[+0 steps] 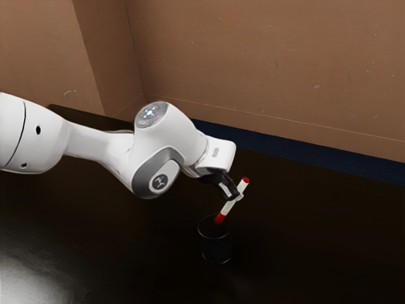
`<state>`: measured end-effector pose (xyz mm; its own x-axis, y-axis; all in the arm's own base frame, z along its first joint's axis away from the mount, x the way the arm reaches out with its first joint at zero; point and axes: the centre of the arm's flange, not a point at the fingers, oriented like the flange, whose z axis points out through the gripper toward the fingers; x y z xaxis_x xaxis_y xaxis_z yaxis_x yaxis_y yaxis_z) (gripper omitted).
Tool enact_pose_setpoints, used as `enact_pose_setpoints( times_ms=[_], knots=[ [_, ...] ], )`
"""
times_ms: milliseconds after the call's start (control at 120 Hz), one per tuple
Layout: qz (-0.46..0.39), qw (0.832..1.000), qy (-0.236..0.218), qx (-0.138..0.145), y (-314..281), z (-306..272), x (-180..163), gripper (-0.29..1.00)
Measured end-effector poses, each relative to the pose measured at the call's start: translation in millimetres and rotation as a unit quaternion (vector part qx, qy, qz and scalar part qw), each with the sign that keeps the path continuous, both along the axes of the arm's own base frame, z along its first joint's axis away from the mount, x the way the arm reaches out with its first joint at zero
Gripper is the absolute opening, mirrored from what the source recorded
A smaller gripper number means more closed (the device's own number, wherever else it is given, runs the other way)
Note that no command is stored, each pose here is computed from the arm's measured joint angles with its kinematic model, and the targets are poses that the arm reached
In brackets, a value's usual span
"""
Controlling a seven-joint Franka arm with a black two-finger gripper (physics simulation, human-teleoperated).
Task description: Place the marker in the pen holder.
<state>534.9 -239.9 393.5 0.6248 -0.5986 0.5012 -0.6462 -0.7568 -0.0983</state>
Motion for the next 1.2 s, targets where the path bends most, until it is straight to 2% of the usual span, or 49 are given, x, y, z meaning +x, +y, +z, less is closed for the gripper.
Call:
enact_pose_setpoints(
  times_ms=[525,733,883,933,992,1067,1142,1200],
  knots=[
    [-0.004,1.000,-0.009,0.004,2.6,-12.4,-28.2,-0.03],
    [-0.002,1.000,-0.011,0.002,4.1,-13.6,-28.1,0.39],
    [-0.003,1.000,0.011,0.009,3.6,-13.5,-25.2,0.55],
    [0.003,1.000,0.027,0.012,4.9,7.3,-5.4,0.58],
    [0.043,0.998,0.044,0.012,35.5,57.6,36.6,0.61],
    [0.127,0.991,0.052,0.007,120.3,145.8,87.3,0.64],
    [0.205,0.975,0.081,0.020,203.2,195.1,107.1,0.66],
    [0.240,0.962,0.121,0.034,235.4,205.7,104.2,0.67]
  ],
)
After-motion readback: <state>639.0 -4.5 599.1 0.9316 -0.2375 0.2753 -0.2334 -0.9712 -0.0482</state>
